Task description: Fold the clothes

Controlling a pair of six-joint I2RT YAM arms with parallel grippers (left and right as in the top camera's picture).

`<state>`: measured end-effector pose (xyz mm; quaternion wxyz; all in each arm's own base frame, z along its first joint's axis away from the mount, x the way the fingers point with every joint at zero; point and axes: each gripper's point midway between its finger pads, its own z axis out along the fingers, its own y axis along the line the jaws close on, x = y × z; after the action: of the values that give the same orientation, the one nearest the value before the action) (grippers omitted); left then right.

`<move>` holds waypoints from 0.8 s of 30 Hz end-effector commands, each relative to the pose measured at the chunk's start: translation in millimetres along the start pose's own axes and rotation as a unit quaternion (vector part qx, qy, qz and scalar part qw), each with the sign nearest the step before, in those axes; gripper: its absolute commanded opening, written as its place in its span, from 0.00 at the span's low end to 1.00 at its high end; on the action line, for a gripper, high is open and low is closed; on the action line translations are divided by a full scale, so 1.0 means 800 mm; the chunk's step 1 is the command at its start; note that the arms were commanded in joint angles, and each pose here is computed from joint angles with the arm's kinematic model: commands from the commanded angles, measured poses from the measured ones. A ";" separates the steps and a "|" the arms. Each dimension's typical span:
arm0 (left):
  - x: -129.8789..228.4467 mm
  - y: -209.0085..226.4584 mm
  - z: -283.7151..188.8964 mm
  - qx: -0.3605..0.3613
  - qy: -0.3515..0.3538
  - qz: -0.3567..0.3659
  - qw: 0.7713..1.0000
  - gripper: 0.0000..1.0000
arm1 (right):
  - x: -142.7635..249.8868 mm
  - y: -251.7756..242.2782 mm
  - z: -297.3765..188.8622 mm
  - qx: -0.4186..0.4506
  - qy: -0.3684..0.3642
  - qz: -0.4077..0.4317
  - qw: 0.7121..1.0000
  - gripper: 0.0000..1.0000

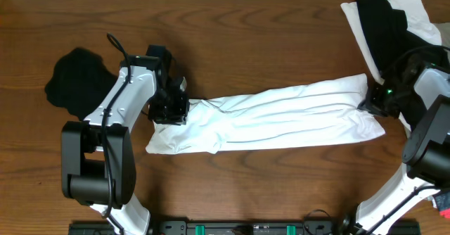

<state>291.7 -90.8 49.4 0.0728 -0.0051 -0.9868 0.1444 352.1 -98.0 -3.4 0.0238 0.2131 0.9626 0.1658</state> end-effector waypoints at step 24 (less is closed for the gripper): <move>0.018 -0.001 -0.008 0.000 0.019 -0.007 1.000 0.13 | -0.043 0.007 -0.075 0.015 -0.040 0.015 0.999 0.11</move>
<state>277.8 -89.0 51.4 0.1017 -0.0006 -0.9848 0.1407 380.3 -125.8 49.3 0.0526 0.2350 0.9585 0.1527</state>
